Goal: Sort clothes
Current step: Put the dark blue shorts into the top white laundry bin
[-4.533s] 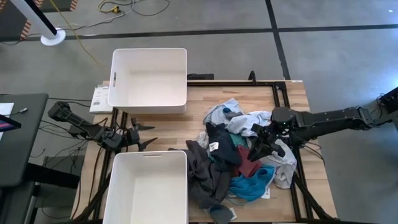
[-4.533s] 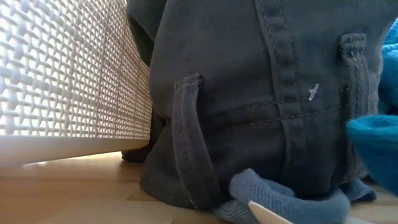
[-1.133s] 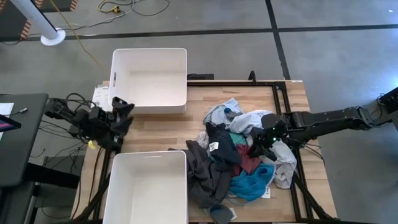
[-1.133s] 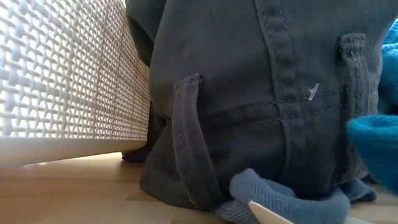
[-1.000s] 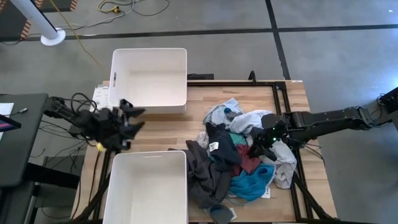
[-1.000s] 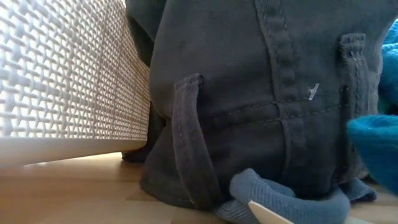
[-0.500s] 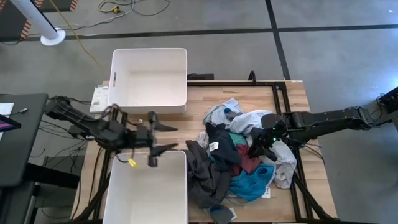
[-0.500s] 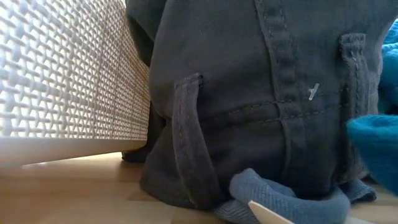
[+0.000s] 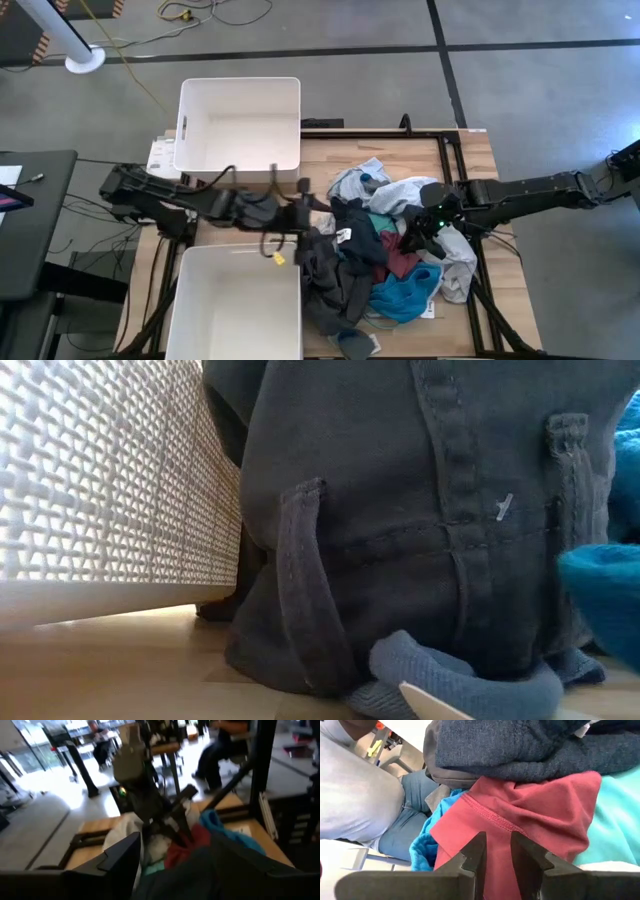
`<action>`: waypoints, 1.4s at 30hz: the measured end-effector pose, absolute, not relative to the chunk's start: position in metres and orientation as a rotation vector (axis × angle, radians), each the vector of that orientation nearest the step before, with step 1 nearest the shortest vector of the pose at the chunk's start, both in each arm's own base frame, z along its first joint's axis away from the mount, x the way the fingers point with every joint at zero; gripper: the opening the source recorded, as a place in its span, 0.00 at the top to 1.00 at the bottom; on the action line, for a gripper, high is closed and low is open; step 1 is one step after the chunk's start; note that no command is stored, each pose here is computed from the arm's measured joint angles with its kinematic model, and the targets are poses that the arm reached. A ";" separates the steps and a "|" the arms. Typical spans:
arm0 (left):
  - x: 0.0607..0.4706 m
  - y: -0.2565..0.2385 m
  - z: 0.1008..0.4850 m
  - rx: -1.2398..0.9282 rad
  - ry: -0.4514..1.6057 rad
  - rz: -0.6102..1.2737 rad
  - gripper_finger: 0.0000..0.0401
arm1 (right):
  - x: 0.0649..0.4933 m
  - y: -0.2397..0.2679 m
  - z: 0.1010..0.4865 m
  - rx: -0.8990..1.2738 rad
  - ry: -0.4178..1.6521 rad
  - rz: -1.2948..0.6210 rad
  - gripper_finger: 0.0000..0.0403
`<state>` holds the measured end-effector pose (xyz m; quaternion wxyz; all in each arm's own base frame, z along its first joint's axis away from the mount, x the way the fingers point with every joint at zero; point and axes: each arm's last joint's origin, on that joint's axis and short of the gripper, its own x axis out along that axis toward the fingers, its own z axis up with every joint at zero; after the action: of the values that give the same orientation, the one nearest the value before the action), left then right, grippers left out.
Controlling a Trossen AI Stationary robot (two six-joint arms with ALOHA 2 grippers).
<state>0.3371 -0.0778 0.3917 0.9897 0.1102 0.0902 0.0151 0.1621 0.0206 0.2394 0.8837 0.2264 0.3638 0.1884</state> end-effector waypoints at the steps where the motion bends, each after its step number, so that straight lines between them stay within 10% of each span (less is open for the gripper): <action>1: 0.344 -0.076 0.390 0.226 0.206 0.026 0.42 | 0.162 0.021 0.239 0.471 0.757 0.392 0.73; 16: 0.412 -0.066 0.327 0.320 0.498 -0.006 0.19 | 0.162 0.021 0.240 0.473 0.754 0.392 0.73; 29: 0.442 -0.062 0.279 0.303 0.563 -0.095 0.19 | 0.164 0.019 0.241 0.451 0.722 0.350 0.73; 34: 0.443 -0.061 0.280 0.311 0.552 -0.062 0.38 | 0.165 0.019 0.241 0.449 0.720 0.347 0.73; 42: 0.442 -0.060 0.279 0.343 0.566 -0.068 0.96 | 0.165 0.019 0.241 0.450 0.720 0.348 0.73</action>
<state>0.4417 -0.0601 0.2793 0.9451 0.1685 0.2780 -0.0336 0.1645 0.0193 0.2412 0.8966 0.2170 0.3476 0.1679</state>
